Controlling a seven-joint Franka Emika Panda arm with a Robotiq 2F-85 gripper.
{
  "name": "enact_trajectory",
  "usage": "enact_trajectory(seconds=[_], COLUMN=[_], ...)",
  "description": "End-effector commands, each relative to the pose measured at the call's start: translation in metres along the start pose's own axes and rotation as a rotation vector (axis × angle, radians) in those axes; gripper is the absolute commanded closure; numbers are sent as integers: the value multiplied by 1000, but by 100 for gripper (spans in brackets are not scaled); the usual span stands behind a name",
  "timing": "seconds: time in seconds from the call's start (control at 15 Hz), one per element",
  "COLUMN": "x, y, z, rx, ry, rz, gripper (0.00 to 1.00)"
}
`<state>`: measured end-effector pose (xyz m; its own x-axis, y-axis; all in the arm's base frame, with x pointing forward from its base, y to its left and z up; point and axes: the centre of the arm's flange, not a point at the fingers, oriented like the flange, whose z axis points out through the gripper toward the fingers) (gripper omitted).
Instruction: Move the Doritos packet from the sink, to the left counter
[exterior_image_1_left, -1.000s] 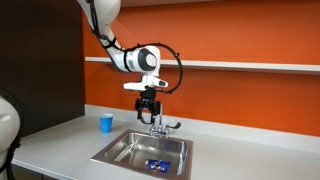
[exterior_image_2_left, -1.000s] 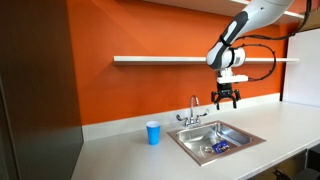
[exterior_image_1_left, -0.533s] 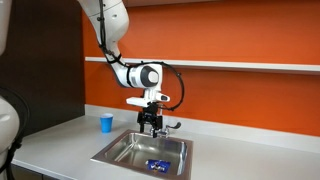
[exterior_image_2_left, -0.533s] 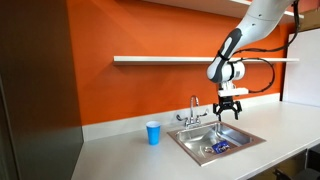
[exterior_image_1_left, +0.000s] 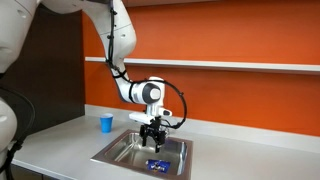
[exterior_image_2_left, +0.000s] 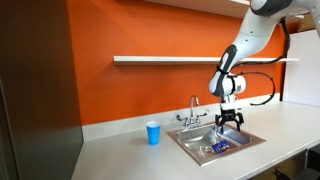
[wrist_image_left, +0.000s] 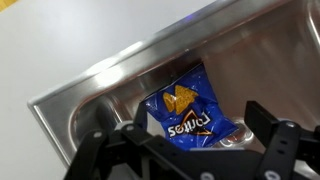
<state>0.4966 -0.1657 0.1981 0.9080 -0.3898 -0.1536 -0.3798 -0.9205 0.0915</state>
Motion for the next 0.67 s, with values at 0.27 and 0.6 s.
enact_trajectory(seconds=[0.27, 0.6], x=[14, 6], y=[13, 9], z=[58, 65], rx=[24, 4], ry=[3, -18], rz=[-12, 6], gripper=[0, 0])
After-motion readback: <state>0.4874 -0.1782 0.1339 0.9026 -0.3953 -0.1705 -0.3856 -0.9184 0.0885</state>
